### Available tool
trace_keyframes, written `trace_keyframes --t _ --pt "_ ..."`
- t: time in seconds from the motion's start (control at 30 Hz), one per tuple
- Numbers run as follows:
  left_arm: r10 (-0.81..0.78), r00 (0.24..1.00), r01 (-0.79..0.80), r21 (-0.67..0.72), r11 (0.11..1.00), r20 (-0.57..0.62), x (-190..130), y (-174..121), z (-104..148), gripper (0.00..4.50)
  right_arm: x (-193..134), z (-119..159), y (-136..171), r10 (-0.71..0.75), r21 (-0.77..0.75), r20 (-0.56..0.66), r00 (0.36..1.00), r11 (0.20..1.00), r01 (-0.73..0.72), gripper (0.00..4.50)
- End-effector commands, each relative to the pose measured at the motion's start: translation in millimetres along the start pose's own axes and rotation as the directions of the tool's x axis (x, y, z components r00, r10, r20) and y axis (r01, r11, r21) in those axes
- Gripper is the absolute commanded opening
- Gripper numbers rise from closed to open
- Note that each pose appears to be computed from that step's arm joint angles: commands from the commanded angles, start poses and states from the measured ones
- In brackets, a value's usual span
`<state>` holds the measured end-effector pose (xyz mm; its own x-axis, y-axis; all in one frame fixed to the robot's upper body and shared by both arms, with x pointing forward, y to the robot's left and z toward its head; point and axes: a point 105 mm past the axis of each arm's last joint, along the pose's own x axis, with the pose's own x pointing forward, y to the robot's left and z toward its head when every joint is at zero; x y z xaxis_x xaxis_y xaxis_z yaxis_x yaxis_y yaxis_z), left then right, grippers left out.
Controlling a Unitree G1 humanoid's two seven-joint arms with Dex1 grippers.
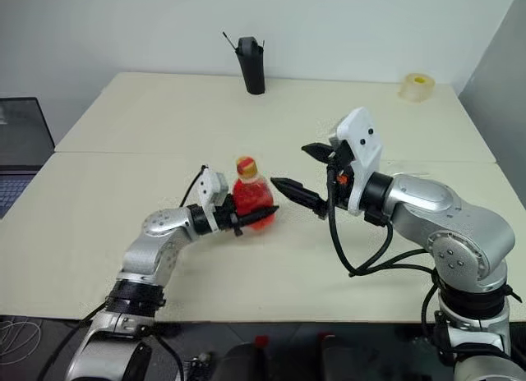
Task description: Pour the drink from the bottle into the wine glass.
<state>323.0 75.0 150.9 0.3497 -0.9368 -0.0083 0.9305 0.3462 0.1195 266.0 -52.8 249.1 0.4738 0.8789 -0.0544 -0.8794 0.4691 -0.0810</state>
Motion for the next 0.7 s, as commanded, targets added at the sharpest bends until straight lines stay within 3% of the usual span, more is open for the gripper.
trace_keyframes --t 0.03,0.7 --pt "-0.06 0.996 0.058 0.033 0.998 0.06 12 -17 20 1.99 -5 8 14 0.053 -0.024 0.005 0.999 0.998 -0.052 4.5" --pt "-0.093 0.994 0.089 0.058 0.994 0.053 25 -29 15 1.97 1 15 -9 -0.11 -0.004 0.046 0.993 0.994 0.11 4.5"
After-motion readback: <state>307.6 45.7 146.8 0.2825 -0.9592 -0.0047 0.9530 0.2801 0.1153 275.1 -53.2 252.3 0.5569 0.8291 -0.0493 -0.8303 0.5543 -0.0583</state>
